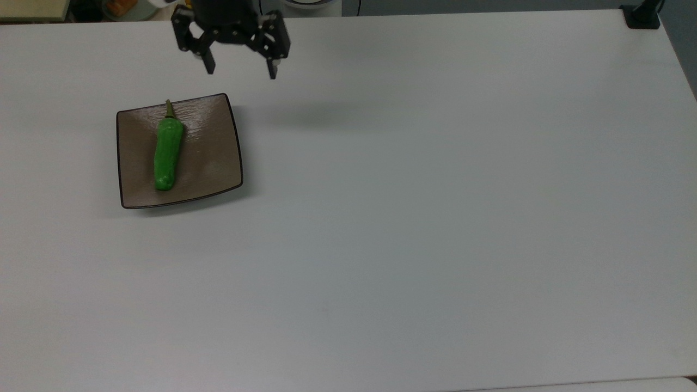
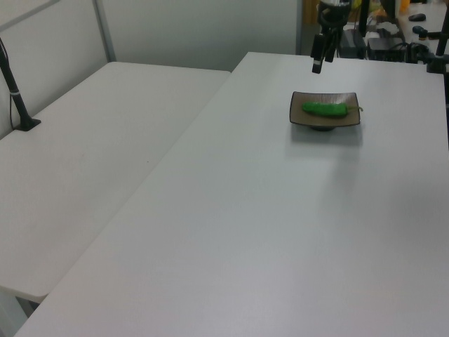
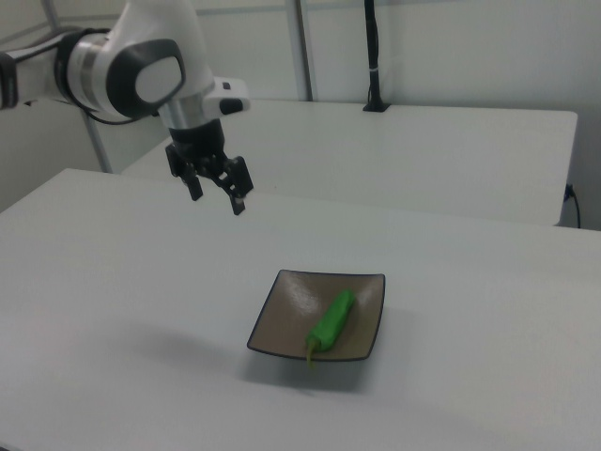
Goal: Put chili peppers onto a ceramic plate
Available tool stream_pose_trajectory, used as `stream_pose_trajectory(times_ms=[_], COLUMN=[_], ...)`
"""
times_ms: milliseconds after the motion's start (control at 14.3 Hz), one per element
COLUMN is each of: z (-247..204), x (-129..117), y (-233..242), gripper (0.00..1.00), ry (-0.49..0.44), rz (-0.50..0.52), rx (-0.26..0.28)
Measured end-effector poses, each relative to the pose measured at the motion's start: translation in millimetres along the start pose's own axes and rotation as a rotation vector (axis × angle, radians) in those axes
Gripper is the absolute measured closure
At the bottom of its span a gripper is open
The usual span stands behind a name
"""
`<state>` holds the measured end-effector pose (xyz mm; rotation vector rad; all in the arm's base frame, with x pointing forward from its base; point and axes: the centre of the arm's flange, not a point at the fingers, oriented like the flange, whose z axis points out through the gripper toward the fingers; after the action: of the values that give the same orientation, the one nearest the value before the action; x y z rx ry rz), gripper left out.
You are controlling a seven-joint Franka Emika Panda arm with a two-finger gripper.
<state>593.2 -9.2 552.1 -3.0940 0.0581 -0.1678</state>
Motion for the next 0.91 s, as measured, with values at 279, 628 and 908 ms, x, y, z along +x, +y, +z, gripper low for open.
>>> stream_pose_trajectory(times_ms=[279, 628, 908], z=[-16, -14, -13], x=[-4, -7, -6], y=[-29, -51, -47], gripper=[0.0, 0.0, 0.0], ry=[0.007, 0.006, 0.005], rz=[-0.064, -0.132, -0.125], rx=[-0.027, -0.094, -0.095])
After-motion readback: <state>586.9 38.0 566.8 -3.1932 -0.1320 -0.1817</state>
